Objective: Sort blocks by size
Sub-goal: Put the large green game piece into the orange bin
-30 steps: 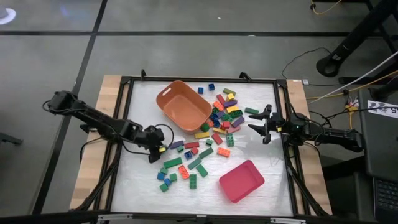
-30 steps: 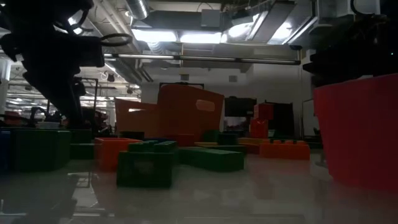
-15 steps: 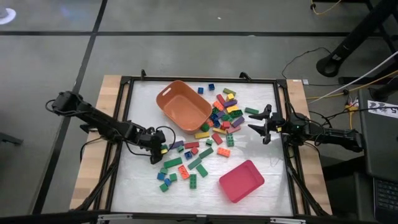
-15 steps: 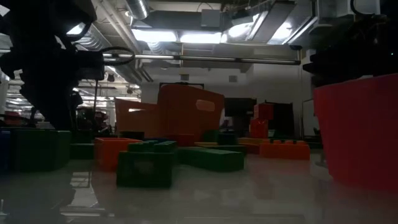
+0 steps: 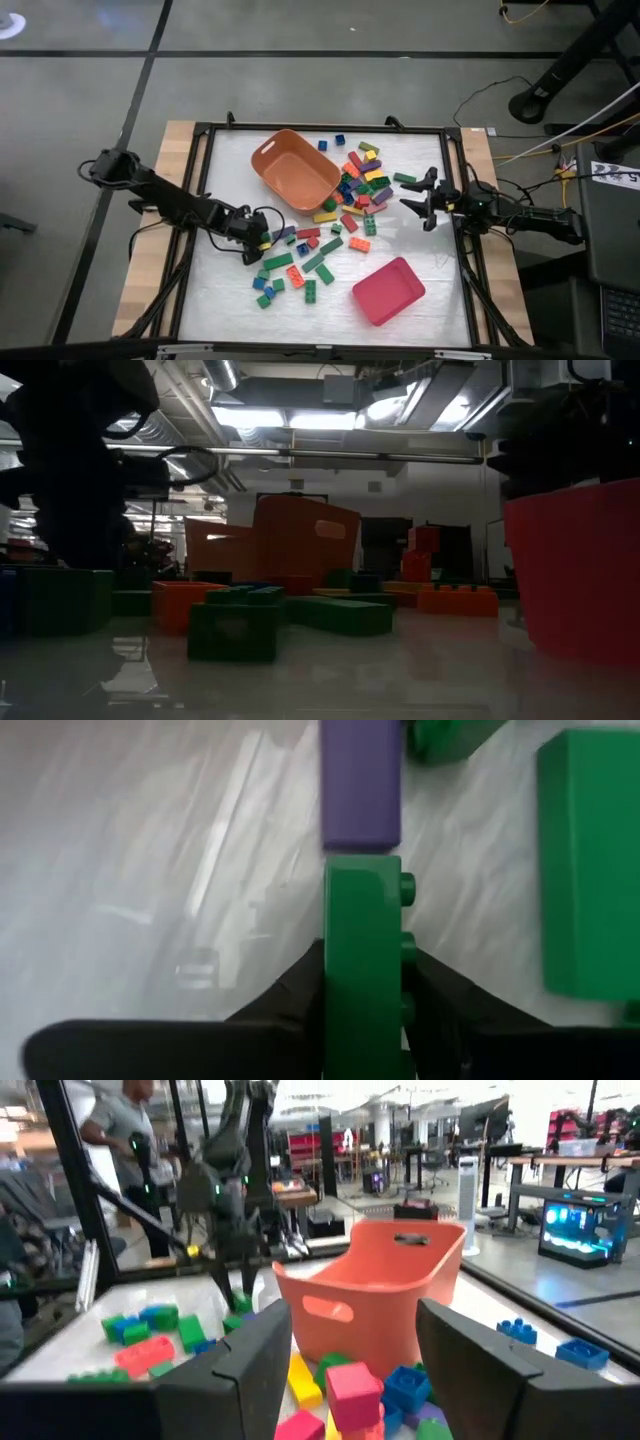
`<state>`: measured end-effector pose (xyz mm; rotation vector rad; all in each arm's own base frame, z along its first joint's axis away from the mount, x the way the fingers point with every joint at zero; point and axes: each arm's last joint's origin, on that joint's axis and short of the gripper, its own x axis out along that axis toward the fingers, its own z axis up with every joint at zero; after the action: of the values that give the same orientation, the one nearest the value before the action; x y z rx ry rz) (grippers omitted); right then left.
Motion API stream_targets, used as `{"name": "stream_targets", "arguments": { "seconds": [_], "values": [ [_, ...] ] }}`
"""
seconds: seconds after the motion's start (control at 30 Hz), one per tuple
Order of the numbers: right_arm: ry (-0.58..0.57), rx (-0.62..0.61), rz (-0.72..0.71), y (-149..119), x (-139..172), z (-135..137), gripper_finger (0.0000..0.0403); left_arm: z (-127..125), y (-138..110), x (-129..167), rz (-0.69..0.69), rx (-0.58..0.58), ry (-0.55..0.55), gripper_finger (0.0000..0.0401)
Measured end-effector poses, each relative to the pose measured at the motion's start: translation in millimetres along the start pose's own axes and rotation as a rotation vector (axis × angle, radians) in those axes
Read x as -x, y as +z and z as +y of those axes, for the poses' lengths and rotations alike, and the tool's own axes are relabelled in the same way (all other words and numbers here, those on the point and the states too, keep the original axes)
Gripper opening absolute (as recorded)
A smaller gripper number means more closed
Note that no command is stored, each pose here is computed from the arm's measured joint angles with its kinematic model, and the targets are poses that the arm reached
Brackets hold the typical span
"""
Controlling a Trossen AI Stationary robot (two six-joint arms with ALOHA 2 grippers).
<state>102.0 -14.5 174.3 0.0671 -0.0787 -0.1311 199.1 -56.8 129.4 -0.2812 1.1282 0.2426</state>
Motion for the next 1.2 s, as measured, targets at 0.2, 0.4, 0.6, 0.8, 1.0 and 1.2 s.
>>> {"name": "stream_targets", "arguments": {
  "seconds": [0.2,0.4,0.6,0.8,1.0,1.2],
  "values": [
    [0.011,-0.007,-0.038,3.7,0.1,0.5,0.0214,-2.5,7.9,-2.3,-0.055,0.026,-0.043,0.0074],
    [0.012,-0.007,-0.049,4.7,0.1,0.6,0.0214,-8.7,37.3,28.5,-0.222,0.07,-0.149,0.0074],
    [0.012,-0.007,-0.048,4.6,0.1,0.6,0.0214,-7.7,64.3,69.9,-0.425,-0.003,-0.196,0.0078],
    [0.013,-0.011,-0.052,5.0,0.1,0.6,0.0214,13.2,83.2,84.3,-0.648,-0.015,0.012,0.0084],
    [0.013,-0.029,-0.052,5.0,0.1,0.6,0.0214,44.2,98.5,78.0,-0.672,0.028,0.175,0.0089],
    [0.013,-0.029,-0.051,4.9,0.1,0.6,0.0214,64.9,104.6,68.4,-0.636,0.105,0.231,0.0089]
  ]
}}
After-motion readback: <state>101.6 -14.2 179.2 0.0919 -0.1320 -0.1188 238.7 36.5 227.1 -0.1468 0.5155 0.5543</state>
